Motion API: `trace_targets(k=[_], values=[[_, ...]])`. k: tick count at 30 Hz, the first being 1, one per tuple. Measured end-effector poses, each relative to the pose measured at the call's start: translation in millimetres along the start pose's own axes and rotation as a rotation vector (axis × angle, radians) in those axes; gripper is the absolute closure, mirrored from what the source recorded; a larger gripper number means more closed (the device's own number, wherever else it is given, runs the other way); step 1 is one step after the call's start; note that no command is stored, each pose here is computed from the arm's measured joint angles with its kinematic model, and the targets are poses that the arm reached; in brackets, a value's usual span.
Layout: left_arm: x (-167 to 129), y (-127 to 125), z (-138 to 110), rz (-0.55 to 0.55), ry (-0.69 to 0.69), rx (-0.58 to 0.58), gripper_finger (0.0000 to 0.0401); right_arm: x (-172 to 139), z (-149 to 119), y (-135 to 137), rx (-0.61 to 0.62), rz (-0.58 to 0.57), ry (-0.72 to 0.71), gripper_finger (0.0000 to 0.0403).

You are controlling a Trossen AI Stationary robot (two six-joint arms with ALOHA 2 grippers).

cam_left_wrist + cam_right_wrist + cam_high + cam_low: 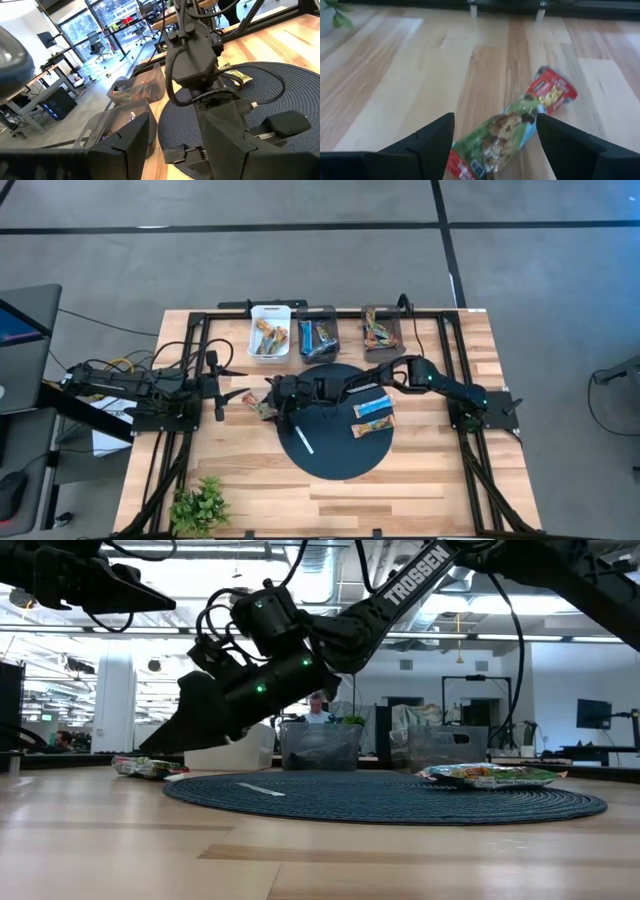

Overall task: Pick and place Granola Bars by type
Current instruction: Put the red granola bar into the right black bin

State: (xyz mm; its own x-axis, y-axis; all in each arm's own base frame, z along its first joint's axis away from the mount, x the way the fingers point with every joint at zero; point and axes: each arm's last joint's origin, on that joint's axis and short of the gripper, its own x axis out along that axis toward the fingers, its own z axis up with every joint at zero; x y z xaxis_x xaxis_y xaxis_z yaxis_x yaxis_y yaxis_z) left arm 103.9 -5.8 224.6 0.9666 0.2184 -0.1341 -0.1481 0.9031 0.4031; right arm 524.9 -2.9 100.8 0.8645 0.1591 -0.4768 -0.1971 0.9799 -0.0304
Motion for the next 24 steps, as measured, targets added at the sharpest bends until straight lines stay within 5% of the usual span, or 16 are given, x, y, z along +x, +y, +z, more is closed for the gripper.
trace_targets(k=[24], values=[[0.0,0.0,0.0,-0.001,0.0,0.0,0.023,0.1,-9.9,5.1,-0.015,0.007,0.105,0.0127]])
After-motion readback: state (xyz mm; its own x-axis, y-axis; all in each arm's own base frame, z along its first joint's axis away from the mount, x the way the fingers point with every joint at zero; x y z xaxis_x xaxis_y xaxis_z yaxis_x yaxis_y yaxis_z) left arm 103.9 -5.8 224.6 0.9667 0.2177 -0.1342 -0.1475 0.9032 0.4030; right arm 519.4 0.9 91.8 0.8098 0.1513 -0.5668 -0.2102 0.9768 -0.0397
